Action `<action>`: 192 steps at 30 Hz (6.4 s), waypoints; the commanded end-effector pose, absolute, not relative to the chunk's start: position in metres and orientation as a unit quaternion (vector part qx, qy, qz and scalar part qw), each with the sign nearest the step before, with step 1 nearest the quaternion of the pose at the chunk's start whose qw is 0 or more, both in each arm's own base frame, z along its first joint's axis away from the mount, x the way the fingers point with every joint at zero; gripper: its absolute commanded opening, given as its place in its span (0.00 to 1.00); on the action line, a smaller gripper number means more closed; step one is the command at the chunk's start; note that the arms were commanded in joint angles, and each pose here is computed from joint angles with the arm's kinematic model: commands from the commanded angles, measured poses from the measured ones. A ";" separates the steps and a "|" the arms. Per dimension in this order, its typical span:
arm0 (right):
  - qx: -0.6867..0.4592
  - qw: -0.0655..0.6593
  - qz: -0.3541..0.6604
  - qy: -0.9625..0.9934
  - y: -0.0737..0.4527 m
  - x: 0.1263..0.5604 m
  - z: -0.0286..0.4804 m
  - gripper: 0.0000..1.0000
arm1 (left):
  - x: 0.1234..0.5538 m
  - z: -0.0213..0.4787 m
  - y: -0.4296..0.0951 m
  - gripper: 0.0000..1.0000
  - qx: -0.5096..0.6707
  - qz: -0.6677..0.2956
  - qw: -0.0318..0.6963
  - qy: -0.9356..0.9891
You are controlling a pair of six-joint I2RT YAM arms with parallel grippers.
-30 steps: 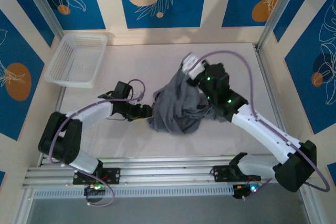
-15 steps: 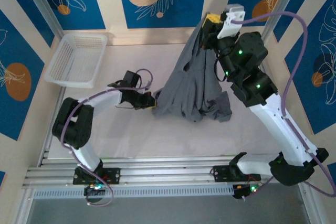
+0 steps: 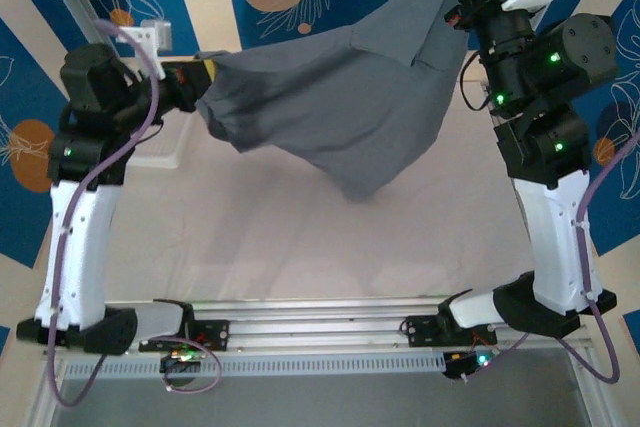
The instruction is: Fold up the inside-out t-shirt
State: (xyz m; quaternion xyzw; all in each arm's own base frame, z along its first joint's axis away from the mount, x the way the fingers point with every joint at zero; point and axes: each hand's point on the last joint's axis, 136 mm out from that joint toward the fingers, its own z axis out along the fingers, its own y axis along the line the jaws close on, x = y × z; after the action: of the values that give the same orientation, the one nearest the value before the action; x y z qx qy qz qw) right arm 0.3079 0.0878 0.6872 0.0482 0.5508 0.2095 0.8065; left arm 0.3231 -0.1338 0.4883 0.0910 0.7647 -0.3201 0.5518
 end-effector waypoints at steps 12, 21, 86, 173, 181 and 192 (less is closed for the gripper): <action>0.157 0.444 0.230 0.852 0.114 0.373 0.408 0.00 | 0.369 0.287 -0.159 0.00 0.030 -0.307 0.356 0.882; 0.184 0.396 0.068 0.897 0.069 0.369 0.373 0.00 | 0.358 0.228 -0.205 0.43 0.137 -0.260 0.272 0.916; 0.326 0.491 0.212 0.780 -0.041 0.344 0.469 0.00 | 0.439 0.421 -0.089 0.00 -0.046 -0.434 0.383 0.814; 0.117 0.625 0.422 0.646 -0.017 0.475 0.604 0.99 | 0.587 0.390 -0.058 0.84 0.061 -0.193 0.563 0.801; 0.079 0.531 0.404 0.741 0.017 0.392 0.568 0.99 | 0.511 0.375 -0.101 0.88 0.083 -0.226 0.474 0.847; -0.137 0.184 0.261 0.938 0.229 0.257 0.393 0.59 | 0.355 0.224 -0.129 0.00 0.015 -0.201 0.332 0.921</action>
State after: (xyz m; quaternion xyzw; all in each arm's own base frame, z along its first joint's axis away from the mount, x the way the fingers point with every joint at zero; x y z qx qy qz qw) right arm 0.2699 0.2335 0.4922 -0.1716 0.8348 0.4109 0.3238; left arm 0.3643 -0.1474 0.2489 0.0816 0.9059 -0.2317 0.3449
